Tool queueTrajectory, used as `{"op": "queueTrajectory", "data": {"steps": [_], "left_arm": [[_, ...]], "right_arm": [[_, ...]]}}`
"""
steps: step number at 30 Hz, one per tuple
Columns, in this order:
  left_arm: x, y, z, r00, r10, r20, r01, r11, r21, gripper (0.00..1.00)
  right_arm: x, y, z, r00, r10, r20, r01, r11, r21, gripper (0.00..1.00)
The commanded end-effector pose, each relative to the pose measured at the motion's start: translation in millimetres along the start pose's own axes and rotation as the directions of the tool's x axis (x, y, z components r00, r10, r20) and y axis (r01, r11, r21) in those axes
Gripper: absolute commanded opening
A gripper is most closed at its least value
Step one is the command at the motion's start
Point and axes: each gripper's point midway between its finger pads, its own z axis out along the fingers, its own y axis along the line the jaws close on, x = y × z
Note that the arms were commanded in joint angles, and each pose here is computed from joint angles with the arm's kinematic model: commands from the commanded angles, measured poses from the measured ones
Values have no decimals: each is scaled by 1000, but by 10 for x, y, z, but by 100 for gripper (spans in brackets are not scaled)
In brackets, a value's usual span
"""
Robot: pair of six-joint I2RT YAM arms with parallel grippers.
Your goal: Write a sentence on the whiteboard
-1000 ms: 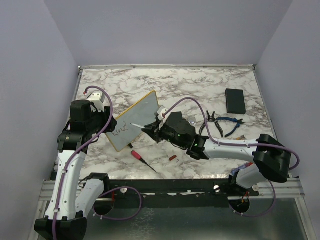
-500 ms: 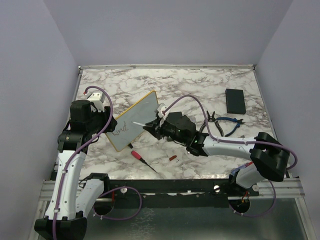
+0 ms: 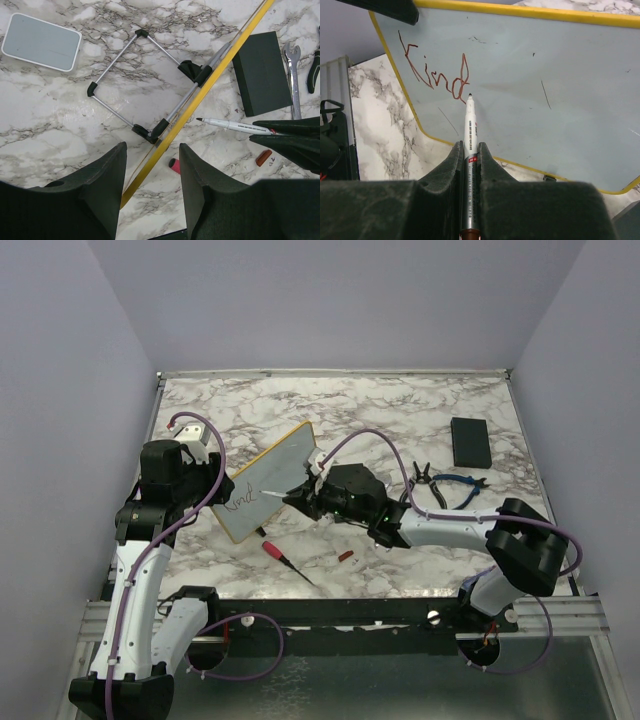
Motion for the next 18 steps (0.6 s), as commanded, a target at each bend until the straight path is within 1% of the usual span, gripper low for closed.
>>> {"op": "queueTrajectory", "data": {"steps": [1,9,14,18], "left_arm": [[53,-38,-12,1000,-2,-20,2,1000,18,47],[54,-40,-10,1000,-2,-21,2,1000,20,47],[56,-42,-6,1000,-2,-22,2,1000,21,47],[56,-45,-10,1000,-1,-21,1,1000,22,47]], "right_arm": [[-56,75,94,1000,-5,14,5,999,-43,0],[-25,72,172,1000,-6,3,6,999,-47,1],[-7,8,214,1000,3,-1,-3,1000,-14,1],[95,-33,234,1000,7,-27,-7,1000,6,1]]}}
